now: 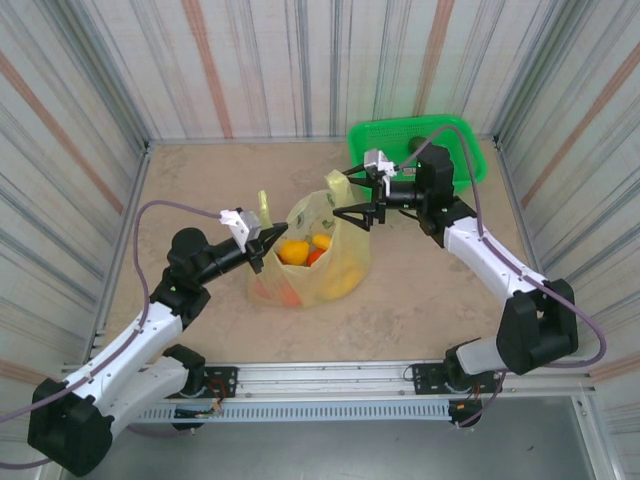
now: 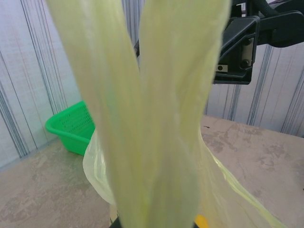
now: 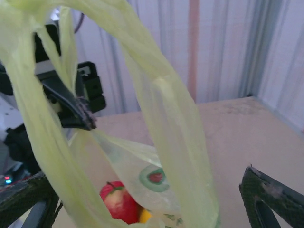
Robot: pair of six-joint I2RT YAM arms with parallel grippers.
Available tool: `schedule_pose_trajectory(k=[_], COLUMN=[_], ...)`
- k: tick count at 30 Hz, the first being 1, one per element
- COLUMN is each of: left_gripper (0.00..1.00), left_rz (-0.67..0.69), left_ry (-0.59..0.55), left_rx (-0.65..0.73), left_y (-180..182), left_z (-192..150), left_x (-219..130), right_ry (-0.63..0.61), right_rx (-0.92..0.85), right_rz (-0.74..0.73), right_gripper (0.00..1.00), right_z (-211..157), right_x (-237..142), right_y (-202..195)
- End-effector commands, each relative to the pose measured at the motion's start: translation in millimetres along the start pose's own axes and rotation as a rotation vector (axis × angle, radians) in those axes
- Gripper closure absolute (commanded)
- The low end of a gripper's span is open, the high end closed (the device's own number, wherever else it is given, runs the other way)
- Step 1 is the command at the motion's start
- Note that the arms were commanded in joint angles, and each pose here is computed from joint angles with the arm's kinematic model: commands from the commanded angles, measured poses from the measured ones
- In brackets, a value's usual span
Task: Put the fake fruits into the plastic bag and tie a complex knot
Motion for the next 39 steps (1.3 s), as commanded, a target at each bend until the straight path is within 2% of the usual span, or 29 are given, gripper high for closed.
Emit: schedule_pose_trajectory(k=[1,5,12,15,18,22,26,28,31,36,39], left_gripper=[1.0,1.0,1.0,1.0,1.0,1.0,1.0,1.0,1.0,1.0,1.0], left_rz=[-0.042,-0.053,-0.045,-0.047,-0.047,-0.013,0.042,0.058,0.04,0.015,-0.013], left_ry=[-0.069,-0.068,-0.076,-0.075,-0.068,-0.025,0.078,0.155,0.282,0.456,0.512], left_rx=[0.048,0.044,0.047,0.046,0.041,0.034,-0.007,-0.046,-0.089,-0.217,-0.259], left_y=[-5.5,-6.0,-6.2,-6.1,-5.5,-1.7,1.8,1.5,-3.0,-1.7,-2.2], left_z=[20.4,20.1,22.0,22.0,21.7,22.1,21.1,23.2,25.6,15.9,7.0], left_x=[-1.4,-0.2,-1.9,-1.1,-0.2,0.2,2.6,5.6,12.3,21.9,26.4], right_ry=[-0.022,-0.016,0.001,0.001,-0.011,-0.009,0.104,0.173,0.212,0.275,0.299], right_rx=[0.023,0.024,-0.036,-0.034,-0.021,-0.049,-0.154,-0.226,-0.287,-0.377,-0.378], right_rz=[0.117,0.099,0.047,0.026,0.016,-0.046,-0.202,-0.27,-0.357,-0.413,-0.42], right_gripper=[0.01,0.0,0.08,0.18,0.44,1.0,1.0,1.0,1.0,0.98,1.0], right_z=[11.8,9.0,-6.0,-14.0,-15.4,-6.5,-4.9,-6.9,-8.2,-18.3,-20.5], right_x=[6.6,16.1,23.2,21.6,22.7,19.4,27.0,33.7,36.6,42.7,45.6], right_y=[5.9,-4.2,4.7,1.3,-1.2,5.2,21.6,32.1,41.4,53.6,55.2])
Point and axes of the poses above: each hand's point on the last joint's axis, 136 mm out from that joint toward the fingers, its own x axis out along the fingers, its own y axis along the line the jaws close on, z = x × y, the point moved 7 cm from there along -x, back along the fingers, and after that the axes turned 5 degrees about -x, right-handed, at the moved point
